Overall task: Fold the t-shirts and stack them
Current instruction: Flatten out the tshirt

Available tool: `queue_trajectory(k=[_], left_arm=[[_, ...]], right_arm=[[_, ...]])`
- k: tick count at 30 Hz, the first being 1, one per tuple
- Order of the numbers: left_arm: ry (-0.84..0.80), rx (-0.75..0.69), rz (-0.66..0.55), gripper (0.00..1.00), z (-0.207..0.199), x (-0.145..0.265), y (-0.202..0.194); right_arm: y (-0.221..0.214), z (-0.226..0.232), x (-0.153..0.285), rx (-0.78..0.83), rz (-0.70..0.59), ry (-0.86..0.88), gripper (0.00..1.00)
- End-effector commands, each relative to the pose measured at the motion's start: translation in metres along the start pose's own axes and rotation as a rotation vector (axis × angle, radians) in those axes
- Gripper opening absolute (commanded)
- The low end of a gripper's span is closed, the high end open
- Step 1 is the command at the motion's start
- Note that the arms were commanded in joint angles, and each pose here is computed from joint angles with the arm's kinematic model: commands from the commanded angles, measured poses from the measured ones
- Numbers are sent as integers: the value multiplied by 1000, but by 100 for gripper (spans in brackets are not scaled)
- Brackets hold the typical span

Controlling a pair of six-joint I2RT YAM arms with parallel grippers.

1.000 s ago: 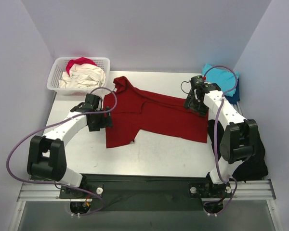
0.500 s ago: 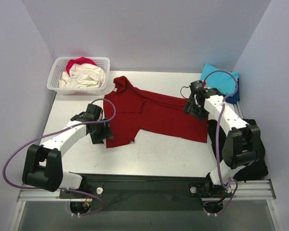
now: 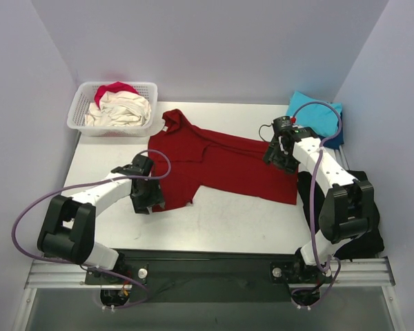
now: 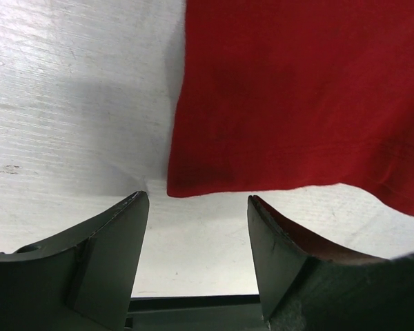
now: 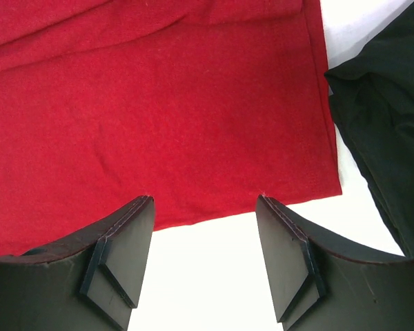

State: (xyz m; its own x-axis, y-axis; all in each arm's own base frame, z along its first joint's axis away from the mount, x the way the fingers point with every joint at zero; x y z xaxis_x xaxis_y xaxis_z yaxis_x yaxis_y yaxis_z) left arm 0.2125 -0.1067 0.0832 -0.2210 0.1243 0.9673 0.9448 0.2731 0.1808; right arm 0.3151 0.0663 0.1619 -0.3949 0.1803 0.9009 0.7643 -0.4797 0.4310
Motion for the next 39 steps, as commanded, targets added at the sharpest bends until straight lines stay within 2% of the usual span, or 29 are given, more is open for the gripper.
queue_trajectory(k=[1, 9, 12, 13, 18, 27, 30, 32, 33, 35, 39], left_arm=[[37, 19, -63, 70, -3, -4, 13], [61, 20, -61, 68, -3, -16, 15], [61, 12, -47, 61, -5, -22, 13], [62, 12, -43, 54, -5, -22, 13], [68, -6, -34, 39, -8, -25, 12], [144, -42, 11, 37, -5, -31, 5], [139, -48, 9, 27, -5, -28, 4], [139, -48, -1, 6, -6, -25, 6], [145, -49, -21, 0, -6, -20, 9], [152, -53, -37, 0, -6, -13, 13], [200, -47, -142, 0, 0, 13, 34]], right_arm=[[-2, -5, 13, -11, -13, -4, 61], [-3, -8, 10, -9, -8, -15, 60], [-3, -7, 9, -5, -7, -16, 60], [-3, -7, 8, -6, -4, -18, 60], [-1, -8, 8, -9, -6, -17, 59], [0, -15, 14, -33, -20, -10, 59], [-2, -19, 14, -38, -15, -11, 59], [-5, -21, 13, -39, -9, -16, 58], [-7, -22, 13, -37, -7, -16, 58], [-10, -26, 14, -40, -1, -17, 58], [-26, -36, 13, -34, 34, -20, 58]])
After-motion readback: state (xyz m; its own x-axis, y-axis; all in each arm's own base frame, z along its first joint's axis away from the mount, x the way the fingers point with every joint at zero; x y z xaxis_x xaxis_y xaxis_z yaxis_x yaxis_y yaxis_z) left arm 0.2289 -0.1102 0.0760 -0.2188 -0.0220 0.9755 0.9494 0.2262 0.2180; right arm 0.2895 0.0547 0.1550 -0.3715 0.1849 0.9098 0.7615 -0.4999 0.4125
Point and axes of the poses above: each gripper's point midway between its finger pads, its own x axis back along the fingers, its own z axis along the line the jaws close on, y = z × x, the point moved 6 cm from there along x, back along the fingers, and after that the axes turned 3 degrees about -x, right-handed, at the moved point
